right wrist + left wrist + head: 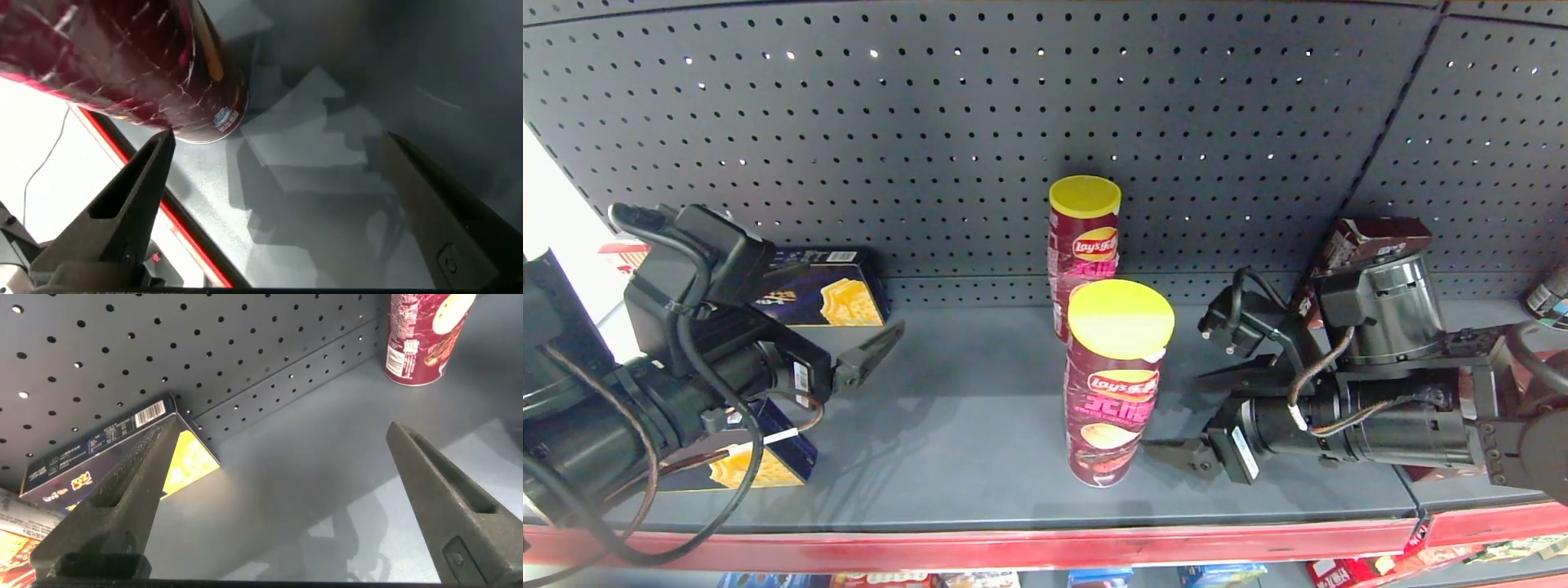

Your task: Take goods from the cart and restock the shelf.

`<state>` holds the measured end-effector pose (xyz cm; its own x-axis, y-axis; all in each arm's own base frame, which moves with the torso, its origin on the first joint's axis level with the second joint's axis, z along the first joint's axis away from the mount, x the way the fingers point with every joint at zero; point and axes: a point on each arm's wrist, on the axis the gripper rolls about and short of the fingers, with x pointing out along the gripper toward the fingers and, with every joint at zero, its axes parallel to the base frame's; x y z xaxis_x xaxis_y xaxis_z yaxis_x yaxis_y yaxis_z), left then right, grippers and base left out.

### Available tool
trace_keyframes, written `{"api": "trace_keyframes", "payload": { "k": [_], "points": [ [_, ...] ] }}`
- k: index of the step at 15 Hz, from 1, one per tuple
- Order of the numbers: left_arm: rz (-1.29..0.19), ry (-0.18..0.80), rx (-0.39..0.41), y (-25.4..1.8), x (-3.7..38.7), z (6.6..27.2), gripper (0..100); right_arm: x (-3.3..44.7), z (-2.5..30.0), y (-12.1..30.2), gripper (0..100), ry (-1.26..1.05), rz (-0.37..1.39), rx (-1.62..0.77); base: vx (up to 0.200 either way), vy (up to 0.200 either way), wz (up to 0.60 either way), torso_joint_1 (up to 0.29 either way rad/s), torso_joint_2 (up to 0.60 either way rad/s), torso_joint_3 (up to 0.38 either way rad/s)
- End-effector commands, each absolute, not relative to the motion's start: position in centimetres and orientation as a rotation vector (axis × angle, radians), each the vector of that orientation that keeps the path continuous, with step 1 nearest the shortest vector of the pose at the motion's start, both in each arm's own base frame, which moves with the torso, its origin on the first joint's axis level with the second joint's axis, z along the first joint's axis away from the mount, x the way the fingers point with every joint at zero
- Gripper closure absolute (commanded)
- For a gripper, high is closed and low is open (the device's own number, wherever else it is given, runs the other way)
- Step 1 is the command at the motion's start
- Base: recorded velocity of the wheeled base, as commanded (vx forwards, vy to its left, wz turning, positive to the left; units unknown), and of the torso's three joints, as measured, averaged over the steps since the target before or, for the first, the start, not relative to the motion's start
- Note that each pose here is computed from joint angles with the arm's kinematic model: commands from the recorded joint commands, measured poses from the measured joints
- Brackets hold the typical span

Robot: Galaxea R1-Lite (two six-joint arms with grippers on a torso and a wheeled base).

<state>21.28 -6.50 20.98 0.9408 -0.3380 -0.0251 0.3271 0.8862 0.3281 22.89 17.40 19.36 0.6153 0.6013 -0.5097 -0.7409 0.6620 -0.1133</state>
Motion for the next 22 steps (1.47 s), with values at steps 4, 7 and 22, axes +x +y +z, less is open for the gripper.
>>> {"api": "trace_keyframes", "payload": {
  "k": [4, 7, 22],
  "points": [
    [-0.346, -0.032, 0.336, -6.5, 21.4, 21.0, 0, 23.3, 19.7, 17.1, 0, 0.449, 0.774, -0.323, 0.000, 0.000, 0.00, 0.000, 0.00, 0.000],
    [-0.347, -0.029, 0.336, -6.5, 21.3, 20.9, 0, 23.6, 19.5, 18.1, 0, 0.449, 0.793, -0.330, 0.000, 0.000, 0.00, 0.000, 0.00, 0.000],
    [-0.330, -0.025, 0.338, -5.7, 20.0, 20.6, 0, 19.4, 27.6, 9.8, 0, 0.133, 0.568, -0.215, 0.000, 0.000, 0.00, 0.000, 0.00, 0.000]
  ]
}}
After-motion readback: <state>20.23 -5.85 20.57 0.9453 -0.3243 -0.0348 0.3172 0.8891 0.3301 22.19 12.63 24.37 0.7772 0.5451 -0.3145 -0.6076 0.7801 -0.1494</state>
